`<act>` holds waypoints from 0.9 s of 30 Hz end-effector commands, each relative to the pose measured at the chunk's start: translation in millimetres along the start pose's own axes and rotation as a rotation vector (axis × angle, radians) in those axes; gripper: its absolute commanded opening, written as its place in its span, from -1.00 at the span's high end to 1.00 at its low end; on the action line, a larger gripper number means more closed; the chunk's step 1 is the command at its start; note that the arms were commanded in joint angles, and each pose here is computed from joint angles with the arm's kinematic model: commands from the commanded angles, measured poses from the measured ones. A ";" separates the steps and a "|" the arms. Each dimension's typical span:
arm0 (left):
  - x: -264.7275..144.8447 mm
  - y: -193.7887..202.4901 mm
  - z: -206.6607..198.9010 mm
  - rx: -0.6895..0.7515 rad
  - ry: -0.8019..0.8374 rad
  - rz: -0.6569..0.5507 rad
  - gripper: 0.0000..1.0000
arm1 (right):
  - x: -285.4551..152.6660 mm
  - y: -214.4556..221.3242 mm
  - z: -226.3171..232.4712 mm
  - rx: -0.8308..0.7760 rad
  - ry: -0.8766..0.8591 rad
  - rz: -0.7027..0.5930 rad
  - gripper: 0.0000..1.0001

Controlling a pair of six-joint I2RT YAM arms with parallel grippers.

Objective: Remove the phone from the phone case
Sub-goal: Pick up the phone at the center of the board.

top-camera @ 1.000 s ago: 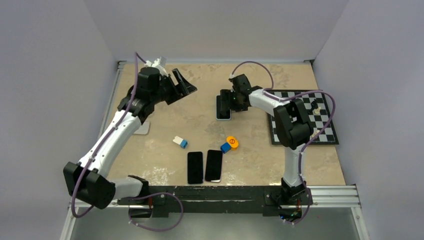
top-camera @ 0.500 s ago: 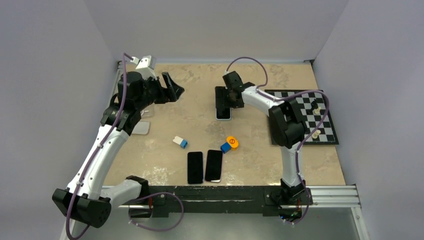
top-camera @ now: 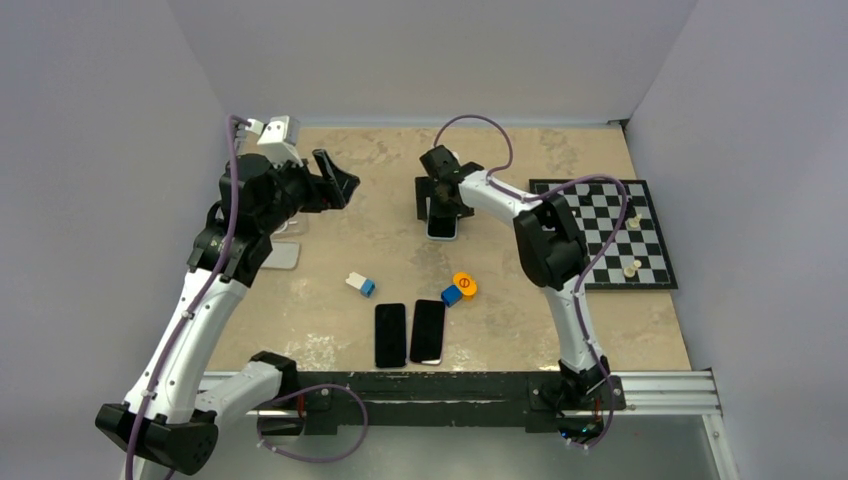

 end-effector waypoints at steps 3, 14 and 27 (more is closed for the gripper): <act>-3.8 -3.1 1.8 0.028 -0.013 -0.032 -0.67 | 12.8 25.7 -13.0 -0.001 0.093 0.107 -0.70; 3.3 1.8 5.9 0.031 -0.039 -0.003 -0.68 | -11.5 23.5 -21.6 -0.066 -0.042 0.011 1.00; 33.5 19.9 2.4 -0.051 0.046 0.112 -0.68 | -69.8 21.9 -57.2 0.034 -0.317 -0.271 1.00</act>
Point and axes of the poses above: each gripper's point midway between its finger pads, its own x axis out along the fingers, its own z axis along the line the jaws close on, y = z × x, the point moved 9 cm from there along -x, back along the fingers, and after that the axes turned 14 degrees about x, right-handed, at the moved point
